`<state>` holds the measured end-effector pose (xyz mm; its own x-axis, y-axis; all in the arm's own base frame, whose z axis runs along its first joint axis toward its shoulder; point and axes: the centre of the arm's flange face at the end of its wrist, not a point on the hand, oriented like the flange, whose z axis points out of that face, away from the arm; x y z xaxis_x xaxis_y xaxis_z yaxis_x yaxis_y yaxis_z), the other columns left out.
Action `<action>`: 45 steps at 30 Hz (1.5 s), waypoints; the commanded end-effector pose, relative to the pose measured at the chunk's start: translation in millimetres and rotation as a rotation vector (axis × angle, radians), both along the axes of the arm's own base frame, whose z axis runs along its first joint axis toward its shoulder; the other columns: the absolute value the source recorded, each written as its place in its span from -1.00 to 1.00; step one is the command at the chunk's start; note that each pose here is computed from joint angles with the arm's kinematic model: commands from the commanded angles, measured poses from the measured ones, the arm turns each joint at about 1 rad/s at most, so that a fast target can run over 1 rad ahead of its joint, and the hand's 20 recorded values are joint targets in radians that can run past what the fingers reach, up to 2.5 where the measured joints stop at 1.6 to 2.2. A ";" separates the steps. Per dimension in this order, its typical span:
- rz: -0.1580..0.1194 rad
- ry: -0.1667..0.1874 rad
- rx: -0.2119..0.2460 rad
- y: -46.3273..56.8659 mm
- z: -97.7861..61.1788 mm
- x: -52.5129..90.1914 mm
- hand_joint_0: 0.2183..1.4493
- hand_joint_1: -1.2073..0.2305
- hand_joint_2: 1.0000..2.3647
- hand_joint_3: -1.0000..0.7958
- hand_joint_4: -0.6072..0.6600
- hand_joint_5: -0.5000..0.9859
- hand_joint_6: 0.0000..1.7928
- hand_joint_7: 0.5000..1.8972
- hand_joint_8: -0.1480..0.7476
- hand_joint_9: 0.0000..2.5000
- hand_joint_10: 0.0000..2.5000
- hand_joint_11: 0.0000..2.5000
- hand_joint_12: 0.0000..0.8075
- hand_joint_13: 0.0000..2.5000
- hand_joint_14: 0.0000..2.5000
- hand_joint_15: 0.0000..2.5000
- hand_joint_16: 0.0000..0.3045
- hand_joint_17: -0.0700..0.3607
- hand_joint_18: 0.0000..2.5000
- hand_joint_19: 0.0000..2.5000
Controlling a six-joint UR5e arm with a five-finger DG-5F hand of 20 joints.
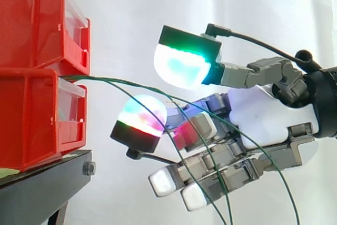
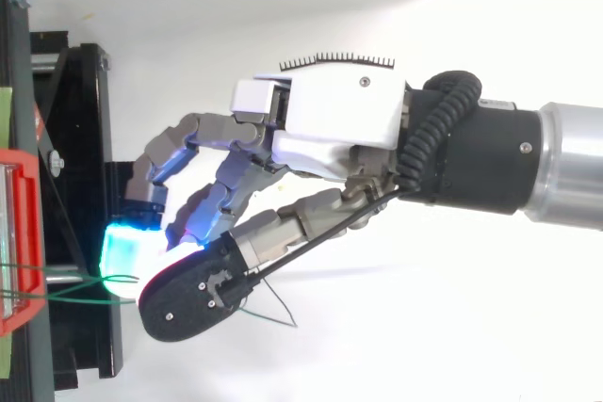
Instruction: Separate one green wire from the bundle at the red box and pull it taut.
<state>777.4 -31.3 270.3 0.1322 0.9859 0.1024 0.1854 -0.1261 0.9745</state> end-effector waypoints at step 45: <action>0.022 0.056 -0.058 -4.4 36.1 -13.7 -0.37 -0.34 -0.98 -0.28 0.06 -0.55 0.00 -0.53 -0.09 -0.12 -0.98 -0.15 -0.20 -0.36 -0.98 -0.56 -0.70 -0.20 -0.44 -0.54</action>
<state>763.4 -35.6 307.0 0.1145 0.9927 0.0391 0.2416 -0.0660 0.9681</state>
